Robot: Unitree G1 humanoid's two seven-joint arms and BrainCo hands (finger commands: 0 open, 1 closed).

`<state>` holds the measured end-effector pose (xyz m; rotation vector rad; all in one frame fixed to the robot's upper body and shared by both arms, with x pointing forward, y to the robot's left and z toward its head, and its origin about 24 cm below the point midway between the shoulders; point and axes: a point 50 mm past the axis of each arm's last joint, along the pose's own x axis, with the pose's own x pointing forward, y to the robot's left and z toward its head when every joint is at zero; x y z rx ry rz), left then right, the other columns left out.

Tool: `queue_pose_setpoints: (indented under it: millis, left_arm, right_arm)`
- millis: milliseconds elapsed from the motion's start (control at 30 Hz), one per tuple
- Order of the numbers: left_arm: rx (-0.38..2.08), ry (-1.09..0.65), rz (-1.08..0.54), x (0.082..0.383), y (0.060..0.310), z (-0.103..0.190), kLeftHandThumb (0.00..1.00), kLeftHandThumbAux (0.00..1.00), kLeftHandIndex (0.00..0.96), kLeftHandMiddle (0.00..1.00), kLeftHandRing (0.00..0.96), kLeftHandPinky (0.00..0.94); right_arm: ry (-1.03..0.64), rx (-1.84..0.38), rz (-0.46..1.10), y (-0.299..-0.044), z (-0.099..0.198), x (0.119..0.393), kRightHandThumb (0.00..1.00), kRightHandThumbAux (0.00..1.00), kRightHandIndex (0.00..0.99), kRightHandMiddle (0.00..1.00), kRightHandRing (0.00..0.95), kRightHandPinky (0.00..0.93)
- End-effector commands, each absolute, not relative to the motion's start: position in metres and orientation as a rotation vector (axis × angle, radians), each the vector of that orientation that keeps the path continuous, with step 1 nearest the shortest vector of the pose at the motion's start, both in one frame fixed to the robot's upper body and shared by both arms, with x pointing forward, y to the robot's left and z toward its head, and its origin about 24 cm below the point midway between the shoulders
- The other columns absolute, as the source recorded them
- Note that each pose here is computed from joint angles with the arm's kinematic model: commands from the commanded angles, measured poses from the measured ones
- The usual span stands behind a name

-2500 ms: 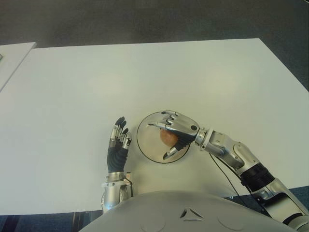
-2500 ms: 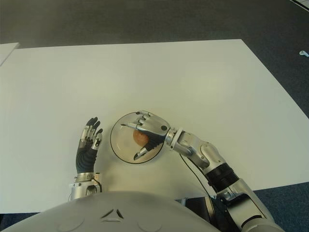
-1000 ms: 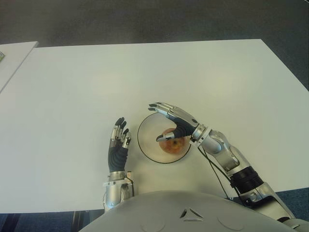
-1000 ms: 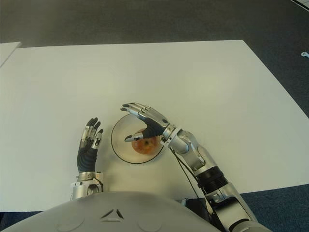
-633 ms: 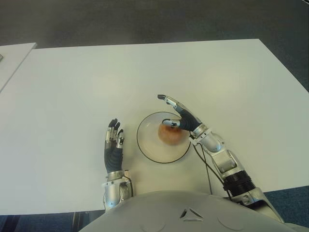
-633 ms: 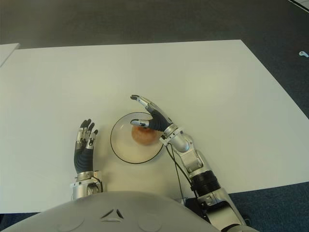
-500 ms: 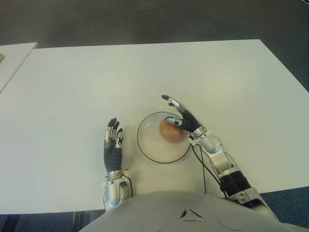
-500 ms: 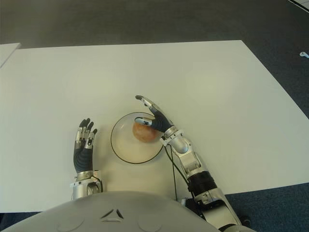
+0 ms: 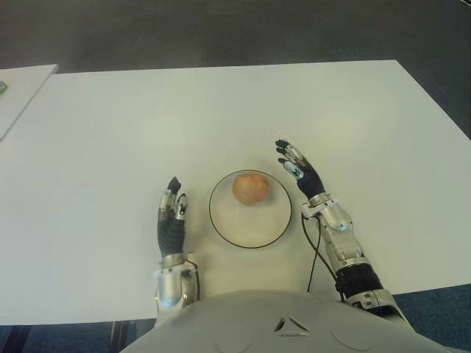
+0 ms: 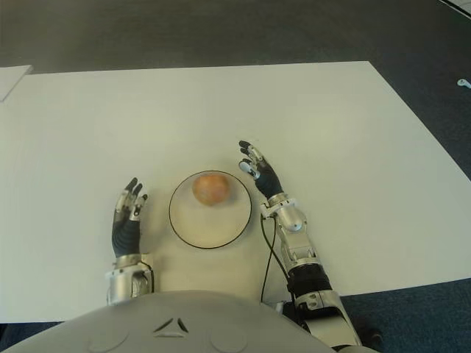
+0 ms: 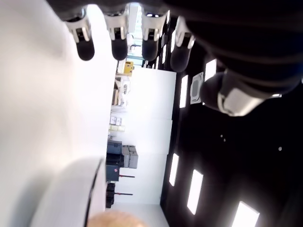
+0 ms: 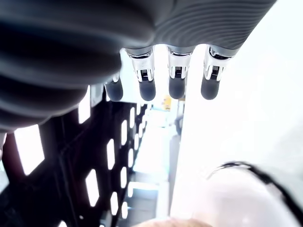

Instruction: Put the apples into the plate.

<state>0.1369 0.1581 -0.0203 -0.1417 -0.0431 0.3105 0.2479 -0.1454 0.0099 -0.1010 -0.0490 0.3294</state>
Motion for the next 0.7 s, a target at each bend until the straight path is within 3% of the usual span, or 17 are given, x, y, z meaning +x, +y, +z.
queue_pose_setpoints:
  millis: [33, 467, 700]
  left_arm:
    - [-0.151, -0.018, 0.334, 0.143, 0.153, -0.025, 0.164, 0.440, 0.193, 0.061, 0.011, 0.024]
    - [-0.043, 0.038, 0.348, 0.138, 0.159, -0.035, 0.148, 0.503, 0.082, 0.017, 0.001, 0.013]
    - [-0.019, 0.039, 0.337, 0.134, 0.162, -0.035, 0.157, 0.498, 0.071, 0.016, 0.000, 0.001]
  right_arm:
    - [-0.025, -0.049, 0.307, -0.151, 0.004, 0.248, 0.076, 0.337, 0.000, 0.000, 0.000, 0.000]
    - [-0.010, -0.012, 0.271, -0.150, -0.007, 0.241, 0.070, 0.363, 0.000, 0.000, 0.000, 0.000]
    - [-0.001, -0.001, 0.253, -0.150, -0.012, 0.234, 0.050, 0.362, 0.014, 0.009, 0.000, 0.000]
